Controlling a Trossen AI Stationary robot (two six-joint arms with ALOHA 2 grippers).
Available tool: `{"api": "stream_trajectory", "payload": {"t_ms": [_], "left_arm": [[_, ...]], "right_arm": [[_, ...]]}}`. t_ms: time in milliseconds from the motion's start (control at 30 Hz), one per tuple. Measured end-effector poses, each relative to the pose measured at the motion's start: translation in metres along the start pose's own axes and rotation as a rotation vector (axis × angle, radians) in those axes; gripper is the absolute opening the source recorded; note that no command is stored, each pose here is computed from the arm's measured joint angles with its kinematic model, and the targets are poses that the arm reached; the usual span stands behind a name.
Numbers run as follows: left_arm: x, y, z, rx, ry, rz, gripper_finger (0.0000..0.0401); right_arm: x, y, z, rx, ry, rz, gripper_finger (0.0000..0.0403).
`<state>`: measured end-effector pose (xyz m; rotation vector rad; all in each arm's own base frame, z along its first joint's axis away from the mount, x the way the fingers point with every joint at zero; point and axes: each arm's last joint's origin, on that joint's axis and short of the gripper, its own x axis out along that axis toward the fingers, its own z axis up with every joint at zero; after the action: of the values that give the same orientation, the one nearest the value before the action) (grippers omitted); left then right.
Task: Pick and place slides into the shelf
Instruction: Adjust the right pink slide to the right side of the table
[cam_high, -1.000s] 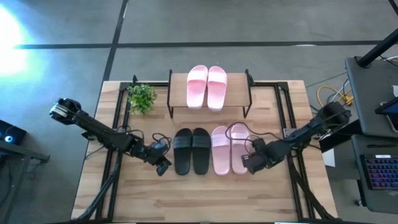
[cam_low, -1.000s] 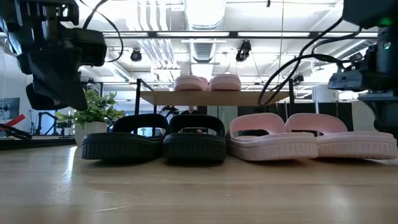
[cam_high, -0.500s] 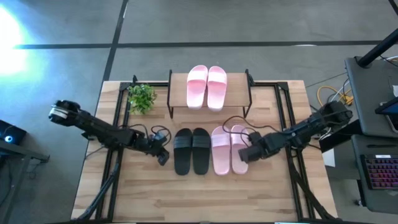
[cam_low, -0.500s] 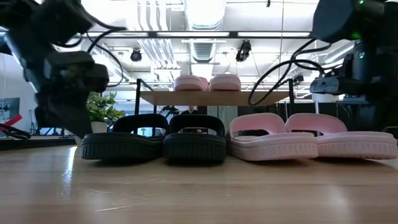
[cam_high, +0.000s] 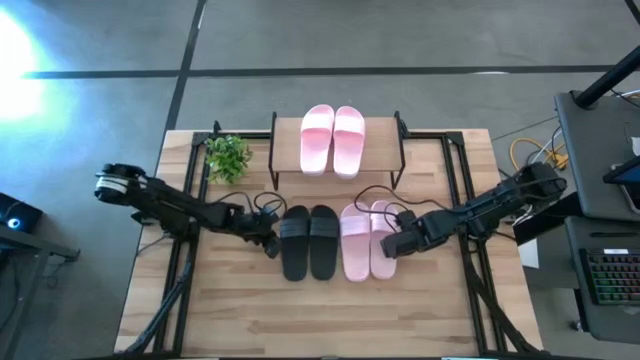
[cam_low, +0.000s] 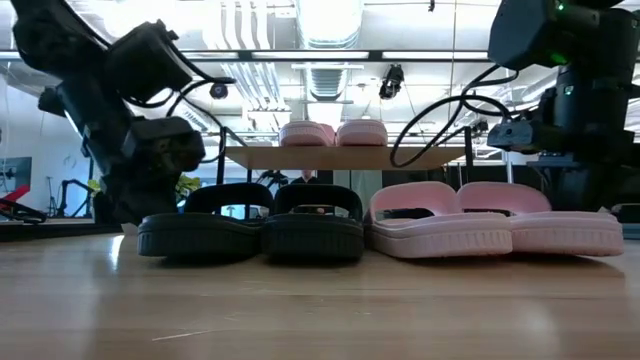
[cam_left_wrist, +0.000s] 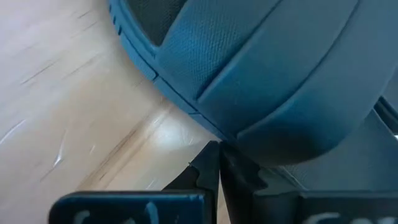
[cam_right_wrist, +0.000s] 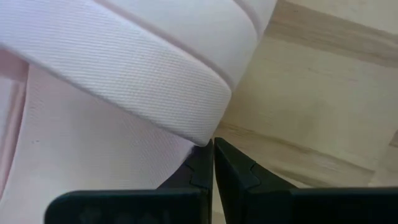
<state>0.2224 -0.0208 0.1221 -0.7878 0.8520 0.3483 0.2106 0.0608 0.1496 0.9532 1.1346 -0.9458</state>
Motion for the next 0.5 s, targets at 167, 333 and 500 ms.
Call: {"api": "stream_trajectory", "payload": {"t_ms": [167,333,500], "left_arm": [[0.004,-0.002,0.005,-0.005,-0.004,-0.008,0.0000],[0.003,0.002,0.011,-0.006,-0.015,-0.003,0.0000],[0.003,0.008,0.017,0.000,-0.031,0.019,0.0000]], "right_arm": [[0.001,0.002,0.005,-0.012,-0.001,0.019,0.0008],[0.002,0.002,0.015,-0.027,-0.008,0.016,0.0008],[0.004,0.000,0.029,-0.040,-0.020,0.009,0.0008]]}}
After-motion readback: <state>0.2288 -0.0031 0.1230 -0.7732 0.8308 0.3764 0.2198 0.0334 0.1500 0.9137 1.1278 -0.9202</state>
